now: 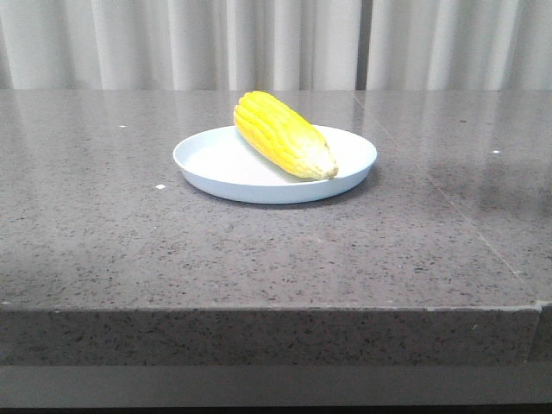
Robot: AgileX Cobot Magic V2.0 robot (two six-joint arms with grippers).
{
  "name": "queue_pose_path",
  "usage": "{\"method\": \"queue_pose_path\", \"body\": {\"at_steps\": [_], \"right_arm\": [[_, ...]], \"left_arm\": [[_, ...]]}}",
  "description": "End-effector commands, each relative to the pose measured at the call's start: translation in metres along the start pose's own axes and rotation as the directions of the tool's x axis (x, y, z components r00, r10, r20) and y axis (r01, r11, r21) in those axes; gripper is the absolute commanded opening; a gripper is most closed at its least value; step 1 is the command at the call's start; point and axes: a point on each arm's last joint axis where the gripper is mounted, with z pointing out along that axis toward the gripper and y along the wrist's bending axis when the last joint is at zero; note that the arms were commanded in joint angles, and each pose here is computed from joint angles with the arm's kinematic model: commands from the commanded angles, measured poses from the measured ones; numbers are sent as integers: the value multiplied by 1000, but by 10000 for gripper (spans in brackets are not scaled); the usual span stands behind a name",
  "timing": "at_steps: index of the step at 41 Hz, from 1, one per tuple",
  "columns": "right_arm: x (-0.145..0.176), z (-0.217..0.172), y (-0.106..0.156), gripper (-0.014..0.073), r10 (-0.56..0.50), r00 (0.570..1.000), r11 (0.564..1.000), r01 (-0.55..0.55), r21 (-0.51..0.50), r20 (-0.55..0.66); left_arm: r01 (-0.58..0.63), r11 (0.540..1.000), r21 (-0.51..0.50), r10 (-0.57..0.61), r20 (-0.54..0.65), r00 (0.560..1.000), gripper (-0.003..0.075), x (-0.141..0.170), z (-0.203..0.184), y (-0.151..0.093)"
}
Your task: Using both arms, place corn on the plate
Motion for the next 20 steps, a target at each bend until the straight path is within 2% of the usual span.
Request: {"method": "queue_pose_path", "body": {"at_steps": [1,13,20], "right_arm": [[10,-40,-1,626,-41,995,999,40,15,95],[81,-84,-4,626,-54,997,998,53,20,50],[115,-102,-5,626,-54,996,998,53,21,76]], "left_arm": [[8,1000,1,-8,95,995,389,-12,-6,0],[8,1000,1,-8,95,995,389,-12,-6,0],[8,1000,1,-8,95,995,389,-12,-6,0]]}}
